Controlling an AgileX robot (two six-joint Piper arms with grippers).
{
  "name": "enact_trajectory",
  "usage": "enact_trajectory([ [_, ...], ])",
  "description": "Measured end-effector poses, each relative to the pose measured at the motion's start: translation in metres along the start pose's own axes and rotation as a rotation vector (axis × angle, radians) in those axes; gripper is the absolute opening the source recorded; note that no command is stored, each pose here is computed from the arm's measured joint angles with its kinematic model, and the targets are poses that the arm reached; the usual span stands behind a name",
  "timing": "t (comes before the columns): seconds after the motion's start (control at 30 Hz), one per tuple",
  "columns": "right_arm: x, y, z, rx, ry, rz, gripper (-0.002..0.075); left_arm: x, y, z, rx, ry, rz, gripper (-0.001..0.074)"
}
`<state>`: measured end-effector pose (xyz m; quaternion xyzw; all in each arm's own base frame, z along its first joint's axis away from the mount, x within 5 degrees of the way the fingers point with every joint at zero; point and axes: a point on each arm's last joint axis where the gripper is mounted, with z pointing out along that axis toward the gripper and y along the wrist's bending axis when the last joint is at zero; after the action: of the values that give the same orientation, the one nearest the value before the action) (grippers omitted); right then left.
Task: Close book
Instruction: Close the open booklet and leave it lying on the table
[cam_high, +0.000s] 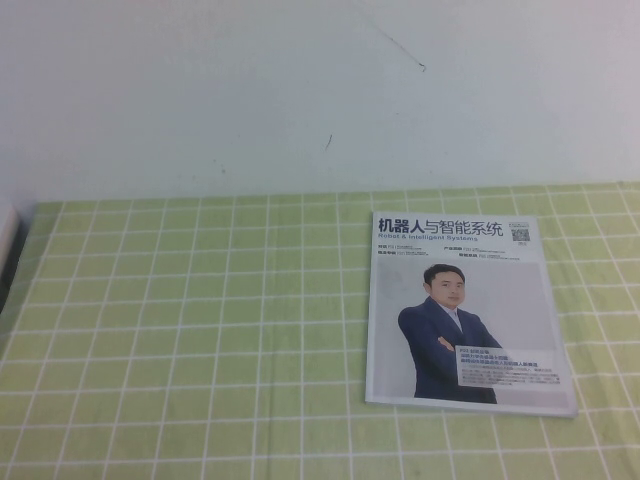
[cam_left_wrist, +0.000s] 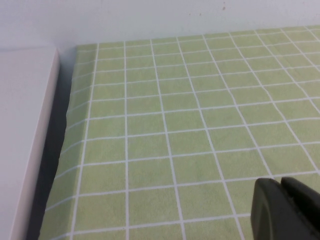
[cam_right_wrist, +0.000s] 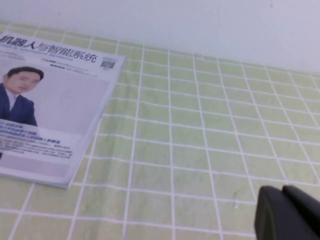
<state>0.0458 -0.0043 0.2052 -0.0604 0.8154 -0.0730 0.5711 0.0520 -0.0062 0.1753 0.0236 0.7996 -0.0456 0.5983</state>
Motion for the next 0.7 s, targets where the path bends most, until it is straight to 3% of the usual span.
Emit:
enact_trajectory([
  [0.17,0.032,0.006,0.015,-0.002,0.046,-0.02,-0.0003,0.0,0.0,0.0,0.0,0.0,0.0,-0.0004],
  [0.7,0.031,0.007,0.017,-0.007,-0.005,0.005,-0.0003,0.0,0.0,0.0,0.001,0.0,-0.002,-0.0004],
])
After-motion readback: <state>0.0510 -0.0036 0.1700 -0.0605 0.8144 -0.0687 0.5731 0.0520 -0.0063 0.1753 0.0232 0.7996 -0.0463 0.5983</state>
